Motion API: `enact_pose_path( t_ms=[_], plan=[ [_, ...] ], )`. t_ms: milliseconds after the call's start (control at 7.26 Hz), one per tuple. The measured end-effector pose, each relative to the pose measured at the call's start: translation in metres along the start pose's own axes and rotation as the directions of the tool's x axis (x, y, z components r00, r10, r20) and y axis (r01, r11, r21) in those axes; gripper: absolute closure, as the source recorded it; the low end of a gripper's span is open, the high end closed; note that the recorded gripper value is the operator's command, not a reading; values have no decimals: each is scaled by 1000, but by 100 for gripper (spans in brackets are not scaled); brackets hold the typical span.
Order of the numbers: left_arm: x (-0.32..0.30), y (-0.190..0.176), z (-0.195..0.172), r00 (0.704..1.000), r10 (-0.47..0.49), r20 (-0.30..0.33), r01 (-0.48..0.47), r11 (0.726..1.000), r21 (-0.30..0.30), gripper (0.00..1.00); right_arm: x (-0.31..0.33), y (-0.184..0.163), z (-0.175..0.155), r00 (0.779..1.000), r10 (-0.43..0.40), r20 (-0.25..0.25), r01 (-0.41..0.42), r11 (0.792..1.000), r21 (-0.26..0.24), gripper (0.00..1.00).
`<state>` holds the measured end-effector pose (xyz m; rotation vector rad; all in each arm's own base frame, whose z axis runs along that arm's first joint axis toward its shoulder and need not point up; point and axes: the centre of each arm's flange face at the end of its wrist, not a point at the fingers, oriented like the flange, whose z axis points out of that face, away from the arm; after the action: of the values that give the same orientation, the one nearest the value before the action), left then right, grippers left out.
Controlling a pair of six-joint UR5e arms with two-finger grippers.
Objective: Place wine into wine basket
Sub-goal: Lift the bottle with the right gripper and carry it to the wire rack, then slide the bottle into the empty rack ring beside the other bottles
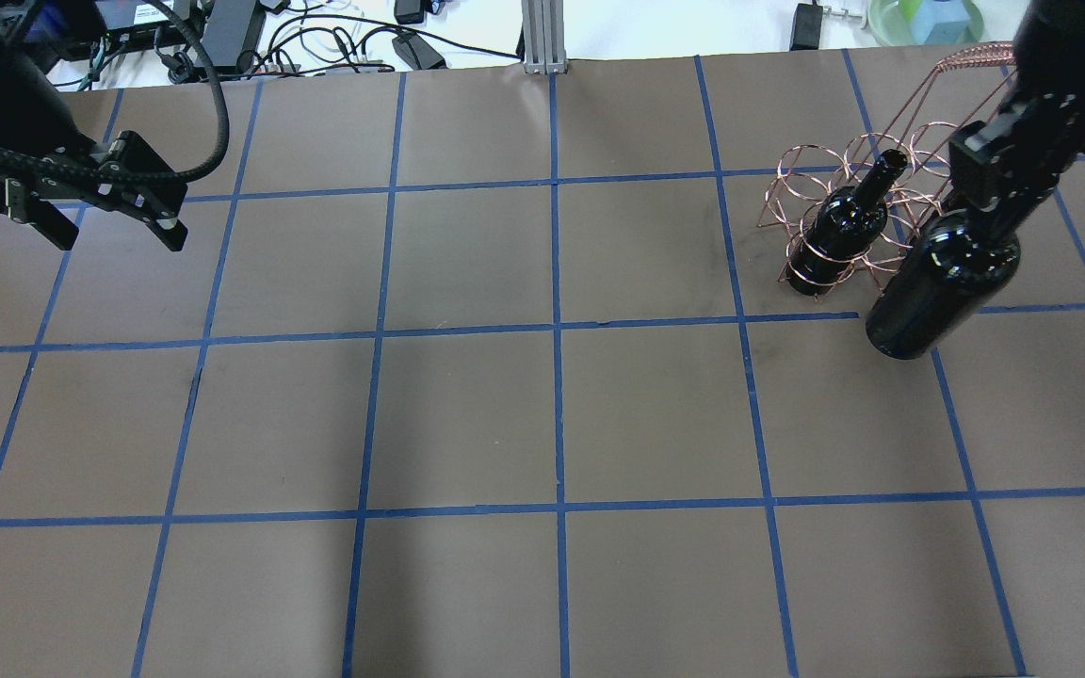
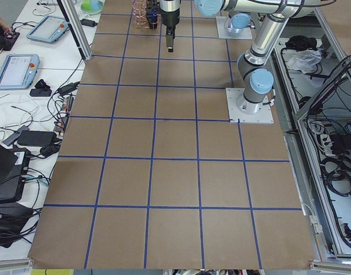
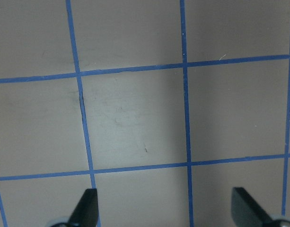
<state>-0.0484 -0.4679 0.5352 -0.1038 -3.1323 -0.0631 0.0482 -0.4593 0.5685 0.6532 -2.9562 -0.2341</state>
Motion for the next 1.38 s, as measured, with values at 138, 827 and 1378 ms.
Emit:
enact_pose_path(
  t_ms=[138, 827, 1378],
  plan=[
    [0, 0, 0, 1000, 0, 0, 0, 1000, 0, 0, 25, 12, 0, 1000, -29, -3, 29, 1000, -7, 100],
    [0, 0, 0, 1000, 1, 0, -1, 1000, 0, 0, 99, -12, 9, 995, -89, -55, 92, 994, 61, 100],
    [11, -3, 1, 992, -122, 30, 122, 993, -1, 0, 113, -43, 24, 993, -99, -61, 106, 987, 121, 100]
  ],
)
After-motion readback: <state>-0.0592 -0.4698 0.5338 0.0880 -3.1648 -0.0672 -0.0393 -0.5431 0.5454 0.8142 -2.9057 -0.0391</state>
